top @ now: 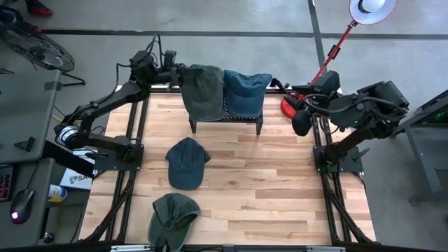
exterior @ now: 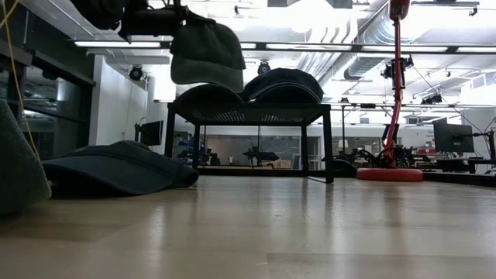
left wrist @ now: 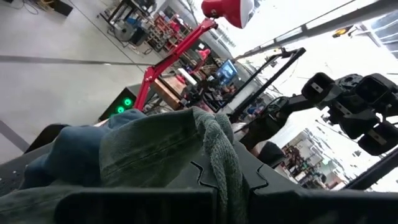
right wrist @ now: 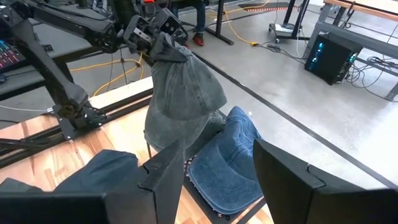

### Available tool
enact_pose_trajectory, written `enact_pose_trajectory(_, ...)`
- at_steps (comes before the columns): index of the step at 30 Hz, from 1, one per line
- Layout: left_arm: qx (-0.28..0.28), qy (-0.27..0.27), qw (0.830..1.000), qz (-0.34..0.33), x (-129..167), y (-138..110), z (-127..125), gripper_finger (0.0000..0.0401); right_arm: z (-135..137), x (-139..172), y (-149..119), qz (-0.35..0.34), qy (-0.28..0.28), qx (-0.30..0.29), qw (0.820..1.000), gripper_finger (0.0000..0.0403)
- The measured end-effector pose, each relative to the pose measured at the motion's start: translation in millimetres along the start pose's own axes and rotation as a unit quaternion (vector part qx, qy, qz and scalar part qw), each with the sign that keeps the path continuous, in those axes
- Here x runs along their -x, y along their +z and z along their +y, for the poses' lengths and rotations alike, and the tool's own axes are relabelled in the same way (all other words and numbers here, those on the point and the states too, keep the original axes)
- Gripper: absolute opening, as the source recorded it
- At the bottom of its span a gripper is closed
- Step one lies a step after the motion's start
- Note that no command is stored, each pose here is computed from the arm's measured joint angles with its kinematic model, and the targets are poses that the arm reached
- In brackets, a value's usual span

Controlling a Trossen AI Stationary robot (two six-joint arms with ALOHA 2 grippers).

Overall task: Pick & Place hat
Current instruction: Stack the top dark green cap on top of the other dark green cap on the shelf

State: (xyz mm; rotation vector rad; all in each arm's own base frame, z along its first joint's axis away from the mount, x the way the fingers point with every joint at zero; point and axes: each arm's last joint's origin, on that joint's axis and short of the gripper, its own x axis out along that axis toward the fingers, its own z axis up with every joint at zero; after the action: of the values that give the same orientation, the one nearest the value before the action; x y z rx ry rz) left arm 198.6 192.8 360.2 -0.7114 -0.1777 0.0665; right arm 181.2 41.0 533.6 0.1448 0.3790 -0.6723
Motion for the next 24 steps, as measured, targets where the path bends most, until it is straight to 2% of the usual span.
enact_pose_trajectory(8,0.002,0.013,1.000,0.016,2.3,-1.4,5.7,0.0000,-0.2,-0.1,0.2,-0.003,-0.005,0.000,1.000,0.0184)
enact_pose_trajectory(16,0.007,0.023,0.999,0.042,-5.9,-8.8,22.9,0.0000,0.6,-2.3,0.4,-0.007,-0.016,0.001,1.000,0.0184)
enact_pose_trajectory(24,-0.005,0.033,0.999,0.033,-4.7,-6.5,28.8,0.0000,2.7,-3.8,0.0,-0.005,-0.017,-0.004,1.000,0.0184)
